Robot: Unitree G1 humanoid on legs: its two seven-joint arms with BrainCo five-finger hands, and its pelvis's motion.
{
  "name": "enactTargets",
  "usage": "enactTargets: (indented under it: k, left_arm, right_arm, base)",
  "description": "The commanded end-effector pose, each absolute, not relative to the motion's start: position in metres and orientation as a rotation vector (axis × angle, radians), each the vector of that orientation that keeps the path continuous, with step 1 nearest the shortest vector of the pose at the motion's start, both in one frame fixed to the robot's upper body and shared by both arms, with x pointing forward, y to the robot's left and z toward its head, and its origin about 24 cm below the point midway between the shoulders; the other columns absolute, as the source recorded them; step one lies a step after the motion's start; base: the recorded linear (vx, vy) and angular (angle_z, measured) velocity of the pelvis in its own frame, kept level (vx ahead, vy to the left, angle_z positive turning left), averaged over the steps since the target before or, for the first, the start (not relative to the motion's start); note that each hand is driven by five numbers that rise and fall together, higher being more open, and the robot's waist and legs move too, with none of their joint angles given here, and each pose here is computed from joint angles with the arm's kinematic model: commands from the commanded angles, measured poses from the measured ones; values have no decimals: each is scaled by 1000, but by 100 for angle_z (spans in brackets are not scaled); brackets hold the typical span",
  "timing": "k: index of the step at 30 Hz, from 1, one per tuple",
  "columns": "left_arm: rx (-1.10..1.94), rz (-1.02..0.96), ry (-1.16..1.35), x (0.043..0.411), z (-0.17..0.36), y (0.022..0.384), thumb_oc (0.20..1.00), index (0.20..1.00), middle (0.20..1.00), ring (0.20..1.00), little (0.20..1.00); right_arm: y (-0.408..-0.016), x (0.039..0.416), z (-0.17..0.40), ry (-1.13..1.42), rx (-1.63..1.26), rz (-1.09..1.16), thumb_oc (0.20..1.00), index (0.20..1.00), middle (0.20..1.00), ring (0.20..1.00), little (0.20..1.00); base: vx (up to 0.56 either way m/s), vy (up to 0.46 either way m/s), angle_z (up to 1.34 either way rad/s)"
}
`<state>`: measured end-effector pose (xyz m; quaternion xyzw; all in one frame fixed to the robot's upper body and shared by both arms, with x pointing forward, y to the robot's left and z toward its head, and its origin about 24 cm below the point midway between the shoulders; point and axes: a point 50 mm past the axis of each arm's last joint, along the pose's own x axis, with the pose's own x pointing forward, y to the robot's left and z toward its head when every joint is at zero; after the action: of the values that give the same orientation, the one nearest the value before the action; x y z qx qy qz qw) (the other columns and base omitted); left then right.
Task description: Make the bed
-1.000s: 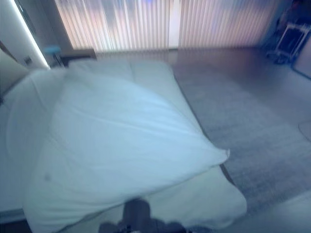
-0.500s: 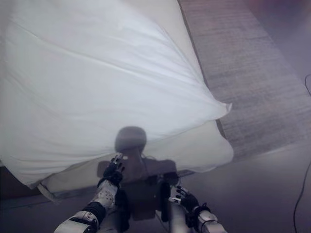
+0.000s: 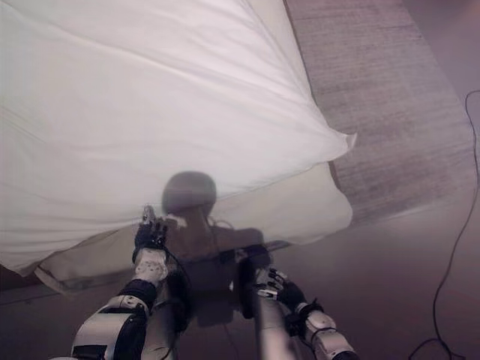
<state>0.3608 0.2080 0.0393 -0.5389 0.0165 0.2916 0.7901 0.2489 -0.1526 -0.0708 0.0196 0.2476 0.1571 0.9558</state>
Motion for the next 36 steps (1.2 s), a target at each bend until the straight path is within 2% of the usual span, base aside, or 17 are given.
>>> enactTargets:
  k: [1, 9, 17, 18, 19, 20, 21, 26, 29, 32, 34, 36]
  left_arm:
    - [-1152, 645, -55, 367, 57, 215, 1000, 1000, 1000, 1000, 1000]
    - [-1216, 651, -231, 368, 85, 243, 1000, 1000, 1000, 1000, 1000]
    - [-1159, 706, -252, 369, 100, 269, 1000, 1000, 1000, 1000, 1000]
    - [-1161, 718, -263, 370, 104, 273, 950, 950, 950, 950, 950]
    - [-1139, 743, -266, 370, 110, 279, 595, 595, 595, 595, 595]
    - [-1138, 744, -266, 370, 110, 280, 539, 539, 539, 539, 539]
    - [-1139, 767, -272, 370, 114, 281, 200, 200, 200, 200, 200]
    - [-1140, 781, -297, 371, 121, 282, 200, 200, 200, 200, 200]
    - [-1171, 734, -347, 374, 131, 271, 200, 200, 200, 200, 200]
    - [-1206, 609, -427, 376, 143, 248, 200, 200, 200, 200, 200]
    - [-1268, 477, -455, 377, 150, 215, 200, 200, 200, 200, 200]
    - [-1290, 420, -468, 376, 153, 203, 200, 200, 200, 200, 200]
  right_arm:
    - [-148, 241, -67, 445, 55, 350, 1000, 1000, 1000, 1000, 1000]
    - [-146, 236, -70, 452, 53, 340, 1000, 1000, 1000, 1000, 1000]
    - [-146, 234, -71, 459, 54, 330, 1000, 1000, 1000, 1000, 1000]
    - [-146, 234, -71, 460, 56, 330, 1000, 1000, 1000, 1000, 1000]
    - [-146, 234, -70, 458, 56, 333, 1000, 1000, 1000, 1000, 1000]
    - [-146, 234, -70, 457, 56, 334, 1000, 1000, 1000, 1000, 1000]
    - [-146, 234, -70, 456, 56, 333, 1000, 1000, 1000, 1000, 1000]
    - [-147, 233, -70, 455, 75, 327, 1000, 1000, 1000, 1000, 1000]
    - [-143, 234, -70, 463, 187, 320, 1000, 1000, 1000, 1000, 1000]
    - [-128, 246, -62, 439, 353, 322, 1000, 1000, 1000, 1000, 1000]
    - [-109, 257, -55, 442, 540, 364, 1000, 1000, 1000, 1000, 1000]
    - [-100, 264, -51, 454, 602, 381, 1000, 1000, 1000, 1000, 1000]
  base:
    - [0, 0, 0]
    - [31, 3, 2]
    - [0, 0, 0]
    - [0, 0, 0]
    - [0, 0, 0]
    - [0, 0, 0]
    - [0, 0, 0]
    - [-1, 3, -1]
    - [0, 0, 0]
    - [0, 0, 0]
    - [-1, 30, 5]
    - [1, 28, 10]
